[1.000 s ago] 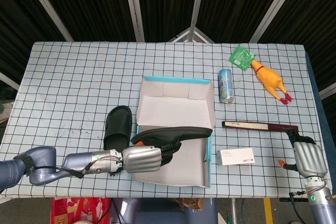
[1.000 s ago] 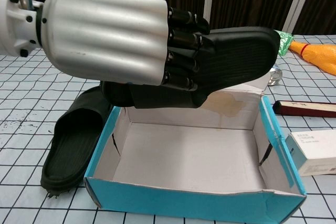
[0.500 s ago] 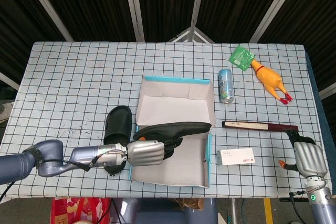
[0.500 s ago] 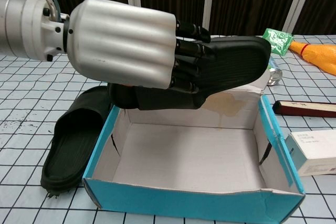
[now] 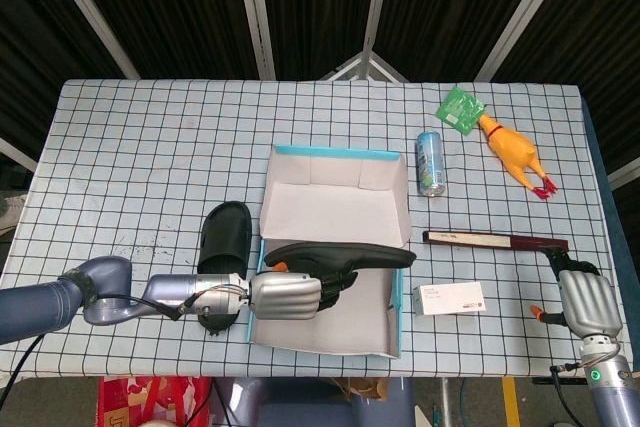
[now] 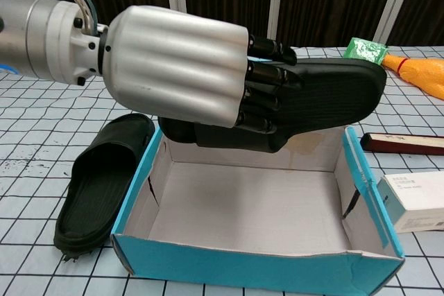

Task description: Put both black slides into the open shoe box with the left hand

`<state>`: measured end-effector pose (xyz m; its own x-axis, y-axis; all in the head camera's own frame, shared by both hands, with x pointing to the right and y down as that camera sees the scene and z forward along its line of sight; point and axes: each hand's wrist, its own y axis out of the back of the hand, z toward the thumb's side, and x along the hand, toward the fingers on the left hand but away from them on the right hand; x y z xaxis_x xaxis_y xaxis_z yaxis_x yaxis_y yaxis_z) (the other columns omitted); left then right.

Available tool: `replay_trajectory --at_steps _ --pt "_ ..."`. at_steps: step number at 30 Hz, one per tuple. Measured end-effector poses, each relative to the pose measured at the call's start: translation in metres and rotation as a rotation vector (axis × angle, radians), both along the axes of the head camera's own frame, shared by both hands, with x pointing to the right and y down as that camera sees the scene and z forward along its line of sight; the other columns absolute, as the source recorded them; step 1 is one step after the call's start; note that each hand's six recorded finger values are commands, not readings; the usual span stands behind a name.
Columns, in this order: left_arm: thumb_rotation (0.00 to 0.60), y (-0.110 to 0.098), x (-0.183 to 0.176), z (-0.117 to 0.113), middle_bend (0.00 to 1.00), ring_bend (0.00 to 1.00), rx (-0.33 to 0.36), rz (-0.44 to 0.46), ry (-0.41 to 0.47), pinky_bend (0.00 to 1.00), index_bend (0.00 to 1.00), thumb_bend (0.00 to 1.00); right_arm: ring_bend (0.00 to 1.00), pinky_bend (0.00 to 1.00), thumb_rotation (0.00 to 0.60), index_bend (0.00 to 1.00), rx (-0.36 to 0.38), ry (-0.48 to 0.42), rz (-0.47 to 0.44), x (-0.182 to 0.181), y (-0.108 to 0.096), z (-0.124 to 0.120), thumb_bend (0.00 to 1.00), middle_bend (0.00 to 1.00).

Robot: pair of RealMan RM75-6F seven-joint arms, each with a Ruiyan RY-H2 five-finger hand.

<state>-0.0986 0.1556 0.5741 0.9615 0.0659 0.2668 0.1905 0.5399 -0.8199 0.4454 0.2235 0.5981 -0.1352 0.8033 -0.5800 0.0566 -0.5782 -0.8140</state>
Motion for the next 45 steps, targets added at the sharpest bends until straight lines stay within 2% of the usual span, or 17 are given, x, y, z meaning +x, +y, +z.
replay_trajectory --at_steps 24,29,37,45 --pt "0.6 0.001 0.0 0.018 0.53 0.12 -0.025 -0.023 -0.047 0.18 0.44 0.43 0.3 0.24 0.6 0.17 0.002 0.003 0.011 0.002 0.0 -0.001 0.18 0.15" --pt "0.6 0.002 0.001 0.024 0.53 0.12 -0.068 -0.041 -0.05 0.19 0.44 0.43 0.3 0.24 0.6 0.17 -0.004 0.005 0.012 0.002 0.001 0.0 0.18 0.15" --pt "0.6 -0.003 -0.003 0.029 0.53 0.12 -0.183 -0.129 -0.039 0.2 0.43 0.43 0.3 0.24 0.6 0.17 -0.004 0.007 0.018 0.003 0.001 -0.001 0.18 0.15" --pt "0.6 -0.005 -0.004 0.034 0.53 0.12 -0.204 -0.141 -0.046 0.2 0.43 0.43 0.3 0.24 0.6 0.17 -0.013 0.008 0.019 0.002 0.001 0.0 0.18 0.15"
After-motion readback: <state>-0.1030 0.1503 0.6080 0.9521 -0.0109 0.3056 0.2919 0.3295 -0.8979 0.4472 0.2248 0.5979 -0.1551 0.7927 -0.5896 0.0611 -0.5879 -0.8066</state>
